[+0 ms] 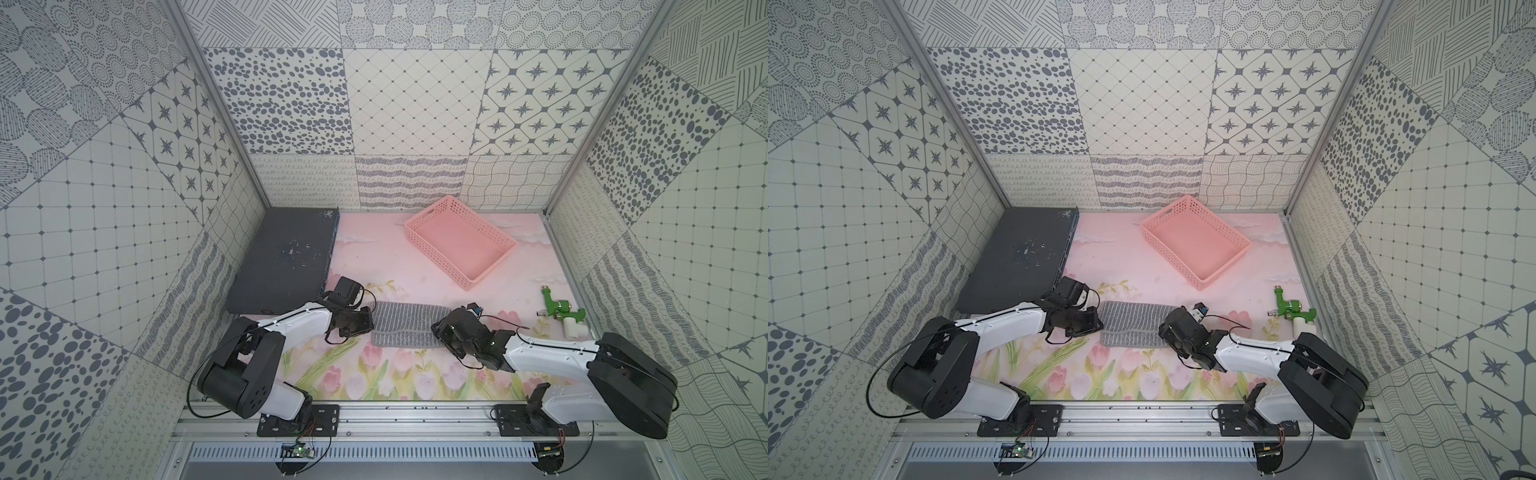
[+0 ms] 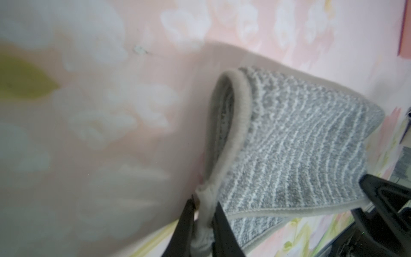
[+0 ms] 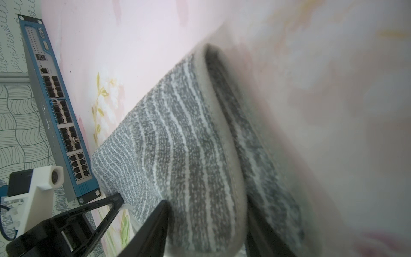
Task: Fold the square dishcloth
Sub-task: Fold the cleaning item at the center of the board.
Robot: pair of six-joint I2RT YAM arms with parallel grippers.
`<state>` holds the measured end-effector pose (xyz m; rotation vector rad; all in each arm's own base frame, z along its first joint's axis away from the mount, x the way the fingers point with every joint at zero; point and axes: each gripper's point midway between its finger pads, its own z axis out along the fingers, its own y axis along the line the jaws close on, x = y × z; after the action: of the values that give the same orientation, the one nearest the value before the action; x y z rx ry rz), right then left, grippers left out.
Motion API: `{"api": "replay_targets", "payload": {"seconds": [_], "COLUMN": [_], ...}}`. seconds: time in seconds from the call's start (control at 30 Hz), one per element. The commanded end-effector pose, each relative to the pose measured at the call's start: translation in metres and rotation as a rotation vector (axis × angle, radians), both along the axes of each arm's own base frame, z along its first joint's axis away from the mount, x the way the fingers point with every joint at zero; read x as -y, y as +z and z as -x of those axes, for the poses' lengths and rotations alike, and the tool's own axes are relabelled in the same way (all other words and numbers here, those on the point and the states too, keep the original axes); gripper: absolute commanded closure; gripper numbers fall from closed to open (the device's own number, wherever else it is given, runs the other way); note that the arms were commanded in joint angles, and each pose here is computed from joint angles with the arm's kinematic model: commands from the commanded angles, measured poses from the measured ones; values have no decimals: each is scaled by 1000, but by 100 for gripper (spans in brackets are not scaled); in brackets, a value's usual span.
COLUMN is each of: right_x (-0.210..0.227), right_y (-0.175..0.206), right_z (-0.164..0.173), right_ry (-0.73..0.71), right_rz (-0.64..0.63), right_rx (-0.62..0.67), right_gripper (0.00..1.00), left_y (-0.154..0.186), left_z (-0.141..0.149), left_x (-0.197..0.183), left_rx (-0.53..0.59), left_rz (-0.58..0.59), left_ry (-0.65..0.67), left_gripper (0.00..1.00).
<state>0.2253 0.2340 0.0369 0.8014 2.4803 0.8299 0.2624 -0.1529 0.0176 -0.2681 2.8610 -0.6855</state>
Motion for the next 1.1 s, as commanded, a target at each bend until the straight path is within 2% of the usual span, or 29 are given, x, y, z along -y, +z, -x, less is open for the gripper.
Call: {"api": "replay_targets", "payload": {"seconds": [0.0,0.07,0.33,0.4,0.5,0.6,0.67,0.8,0.87,1.07], "right_x": [5,7,6,2,-3,-3,-3,0,-2,1], "right_y": [8,14,17,16,16,13,11,14,22,40], "right_z": [-3,-6,-11,-12,-13,-13,-13,-15,-20,-26], "right_ry": [-14,-16,-15,-5,4,3,2,13,26,54], "right_rz": [31,39,58,50,46,47,54,87,100,152], "right_rx": [29,50,72,66,59,55,54,74,100,144], "right_gripper": [47,49,57,56,49,49,55,77,85,88], "left_y": [-4,1,22,24,26,25,24,26,28,38], "left_z": [13,12,12,12,12,13,14,13,13,11], "left_x": [1,2,6,6,6,7,6,7,8,14], "left_rx": [-50,-44,-9,-8,-8,-10,-10,-9,-8,-4], "left_rz": [6,15,45,50,53,56,56,61,66,106], "left_ry": [-24,-26,-31,-30,-30,-29,-27,-28,-32,-27], "left_gripper": [97,100,100,100,100,100,100,100,100,100]}}
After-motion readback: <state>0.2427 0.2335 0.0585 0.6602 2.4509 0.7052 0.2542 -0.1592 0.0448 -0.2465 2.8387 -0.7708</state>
